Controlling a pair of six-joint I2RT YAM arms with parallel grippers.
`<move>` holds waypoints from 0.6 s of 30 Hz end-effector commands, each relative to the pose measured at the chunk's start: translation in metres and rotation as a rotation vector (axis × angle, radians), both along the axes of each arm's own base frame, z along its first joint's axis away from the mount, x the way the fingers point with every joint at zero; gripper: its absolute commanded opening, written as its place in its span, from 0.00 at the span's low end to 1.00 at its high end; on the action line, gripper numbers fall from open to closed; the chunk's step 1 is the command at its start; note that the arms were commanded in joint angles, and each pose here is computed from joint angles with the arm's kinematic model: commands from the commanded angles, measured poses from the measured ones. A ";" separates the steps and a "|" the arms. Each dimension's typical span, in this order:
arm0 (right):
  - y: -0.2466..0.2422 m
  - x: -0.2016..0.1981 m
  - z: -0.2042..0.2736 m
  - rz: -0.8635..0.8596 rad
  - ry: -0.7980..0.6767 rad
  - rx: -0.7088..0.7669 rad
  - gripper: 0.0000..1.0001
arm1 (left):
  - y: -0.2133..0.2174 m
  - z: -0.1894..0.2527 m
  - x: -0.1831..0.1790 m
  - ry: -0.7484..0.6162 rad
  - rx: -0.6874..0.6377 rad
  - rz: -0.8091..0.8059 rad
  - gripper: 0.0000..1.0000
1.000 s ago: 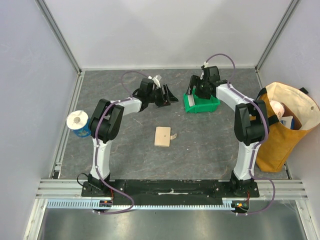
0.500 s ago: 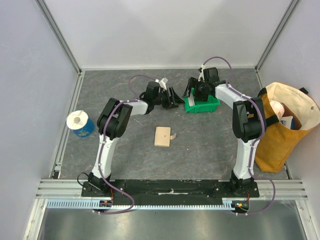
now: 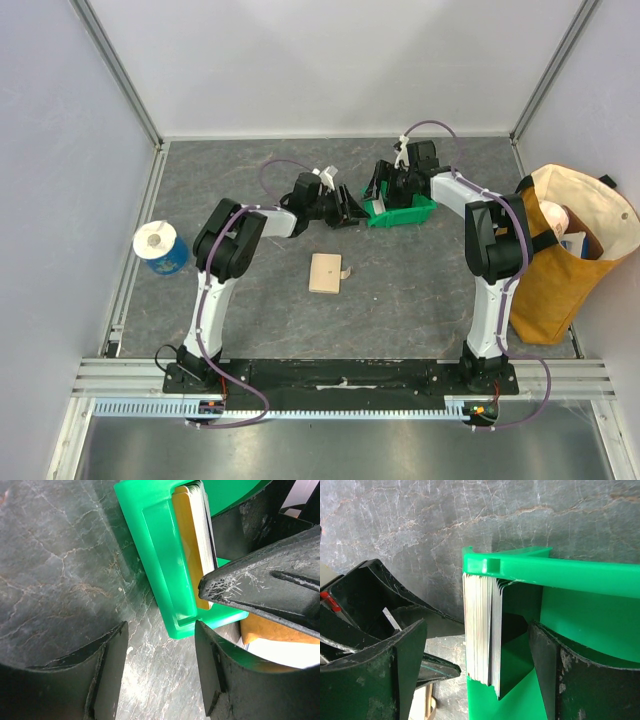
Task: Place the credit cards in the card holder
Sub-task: Pick up the credit card from the storage box.
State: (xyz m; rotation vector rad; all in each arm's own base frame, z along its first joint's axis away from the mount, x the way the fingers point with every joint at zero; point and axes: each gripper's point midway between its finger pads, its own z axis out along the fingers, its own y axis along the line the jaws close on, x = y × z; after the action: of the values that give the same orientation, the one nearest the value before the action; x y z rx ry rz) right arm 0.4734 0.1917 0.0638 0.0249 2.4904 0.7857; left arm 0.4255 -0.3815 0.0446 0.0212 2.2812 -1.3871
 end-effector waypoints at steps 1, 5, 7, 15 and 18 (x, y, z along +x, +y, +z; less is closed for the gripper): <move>0.010 -0.002 0.027 0.038 -0.056 0.060 0.88 | 0.004 0.016 0.000 -0.014 -0.013 0.025 0.61; 0.013 -0.004 0.032 0.051 -0.064 0.074 0.86 | 0.003 0.019 0.000 -0.017 -0.017 0.022 0.59; 0.014 -0.004 0.036 0.056 -0.070 0.081 0.84 | 0.004 0.020 0.001 -0.018 -0.014 0.026 0.58; 0.016 -0.004 0.050 0.075 -0.102 0.094 0.80 | 0.004 0.024 0.001 -0.025 -0.007 0.023 0.56; 0.018 -0.005 0.052 0.083 -0.103 0.104 0.77 | 0.004 0.025 0.001 -0.025 -0.009 0.023 0.56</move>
State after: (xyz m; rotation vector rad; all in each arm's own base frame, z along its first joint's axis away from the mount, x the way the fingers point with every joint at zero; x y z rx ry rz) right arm 0.4663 0.2008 0.0816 -0.0197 2.4542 0.8704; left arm 0.4222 -0.3776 0.0412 0.0044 2.3008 -1.3785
